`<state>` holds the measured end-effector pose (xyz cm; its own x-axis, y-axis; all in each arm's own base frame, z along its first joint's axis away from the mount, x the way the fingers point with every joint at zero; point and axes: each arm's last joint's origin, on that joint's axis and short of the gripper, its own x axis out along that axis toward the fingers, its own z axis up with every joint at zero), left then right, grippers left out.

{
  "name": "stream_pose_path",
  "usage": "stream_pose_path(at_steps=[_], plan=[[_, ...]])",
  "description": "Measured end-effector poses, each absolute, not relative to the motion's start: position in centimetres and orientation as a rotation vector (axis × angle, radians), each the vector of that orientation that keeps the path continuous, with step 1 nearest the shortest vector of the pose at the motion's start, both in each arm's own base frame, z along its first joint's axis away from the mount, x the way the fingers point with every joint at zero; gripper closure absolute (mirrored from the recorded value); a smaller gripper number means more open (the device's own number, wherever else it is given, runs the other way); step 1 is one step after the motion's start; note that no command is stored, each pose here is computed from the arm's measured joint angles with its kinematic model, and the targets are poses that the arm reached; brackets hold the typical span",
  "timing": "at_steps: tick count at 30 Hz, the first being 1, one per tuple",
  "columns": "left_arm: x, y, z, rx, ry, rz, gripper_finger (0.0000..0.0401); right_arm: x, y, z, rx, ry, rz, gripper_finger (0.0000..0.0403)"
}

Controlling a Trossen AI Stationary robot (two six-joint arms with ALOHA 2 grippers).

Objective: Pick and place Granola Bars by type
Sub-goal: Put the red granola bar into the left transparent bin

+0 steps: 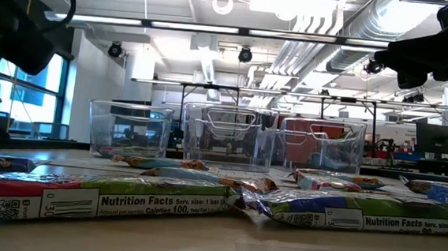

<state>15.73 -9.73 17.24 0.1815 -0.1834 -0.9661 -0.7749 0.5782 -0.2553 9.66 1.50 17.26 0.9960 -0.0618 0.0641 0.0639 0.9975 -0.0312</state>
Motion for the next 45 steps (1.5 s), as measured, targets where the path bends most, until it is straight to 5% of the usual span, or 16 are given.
stream_pose_path(at_steps=[27,38,45], plan=[[15.8,-9.9,16.1,-0.99,1.425,0.681,0.0213,9.7,1.5,17.3,-0.034,-0.063,-0.063,0.0258],[16.7,-10.4,16.0,-1.032,1.361,0.613,0.0074,9.7,1.5,17.2,-0.033,-0.063,-0.063,0.0258],[17.3,-10.8,14.5,-1.018,1.419,0.681,0.005,9.7,1.5,17.2,-0.033,-0.063,-0.063,0.0258]])
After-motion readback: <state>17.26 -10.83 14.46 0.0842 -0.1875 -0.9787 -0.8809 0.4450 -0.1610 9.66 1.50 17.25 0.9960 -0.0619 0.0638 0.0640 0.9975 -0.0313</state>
